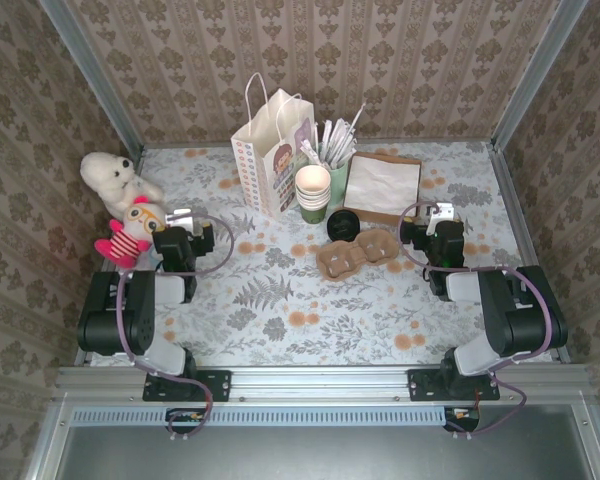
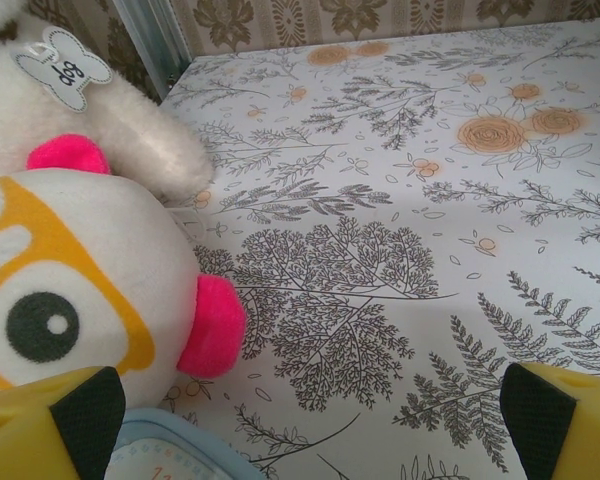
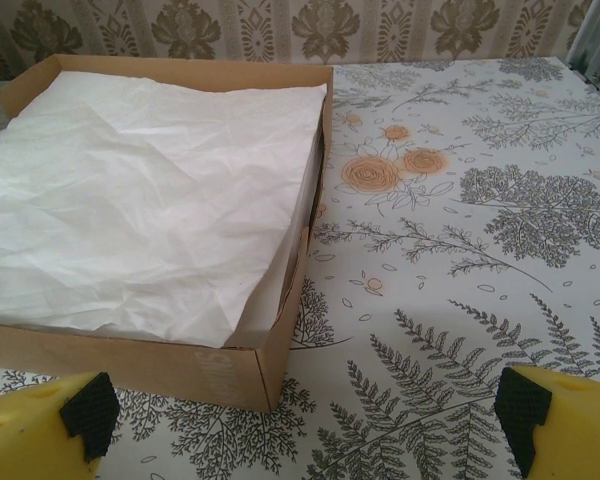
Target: Pack the takeout coffee
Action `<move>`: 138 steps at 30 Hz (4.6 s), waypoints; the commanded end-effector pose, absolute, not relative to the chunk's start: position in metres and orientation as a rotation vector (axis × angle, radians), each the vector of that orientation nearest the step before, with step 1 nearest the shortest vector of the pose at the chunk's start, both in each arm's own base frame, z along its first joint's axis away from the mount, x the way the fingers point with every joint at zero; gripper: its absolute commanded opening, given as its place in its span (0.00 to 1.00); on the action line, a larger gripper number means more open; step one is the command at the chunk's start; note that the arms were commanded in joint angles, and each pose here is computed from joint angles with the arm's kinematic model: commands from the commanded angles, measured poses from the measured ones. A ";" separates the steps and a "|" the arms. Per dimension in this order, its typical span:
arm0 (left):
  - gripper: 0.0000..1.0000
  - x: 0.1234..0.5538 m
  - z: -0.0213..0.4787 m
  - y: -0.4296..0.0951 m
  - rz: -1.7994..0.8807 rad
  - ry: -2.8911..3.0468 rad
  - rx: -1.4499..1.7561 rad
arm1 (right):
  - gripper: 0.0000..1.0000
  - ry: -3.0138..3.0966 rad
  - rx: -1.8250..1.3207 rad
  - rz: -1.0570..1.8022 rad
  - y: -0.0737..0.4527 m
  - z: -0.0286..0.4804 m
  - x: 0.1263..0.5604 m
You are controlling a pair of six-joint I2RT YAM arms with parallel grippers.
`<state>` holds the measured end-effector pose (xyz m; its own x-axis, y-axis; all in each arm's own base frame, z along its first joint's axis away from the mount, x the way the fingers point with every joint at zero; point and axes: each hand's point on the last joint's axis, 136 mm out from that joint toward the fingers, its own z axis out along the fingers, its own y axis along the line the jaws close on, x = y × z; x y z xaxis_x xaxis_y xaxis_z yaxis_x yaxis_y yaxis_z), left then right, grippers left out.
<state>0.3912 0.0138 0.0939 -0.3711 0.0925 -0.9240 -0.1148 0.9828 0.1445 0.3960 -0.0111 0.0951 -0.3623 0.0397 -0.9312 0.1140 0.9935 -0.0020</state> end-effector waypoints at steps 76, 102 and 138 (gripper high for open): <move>1.00 0.340 0.155 -0.175 -0.642 2.221 -0.223 | 0.25 2.565 0.121 0.244 0.236 0.190 0.482; 1.00 0.339 0.154 -0.175 -0.696 2.221 -0.260 | 0.00 2.500 0.026 0.184 0.231 0.221 0.486; 1.00 0.321 0.150 -0.126 -0.567 2.283 -0.561 | 0.00 2.395 -0.160 0.486 0.287 0.245 0.351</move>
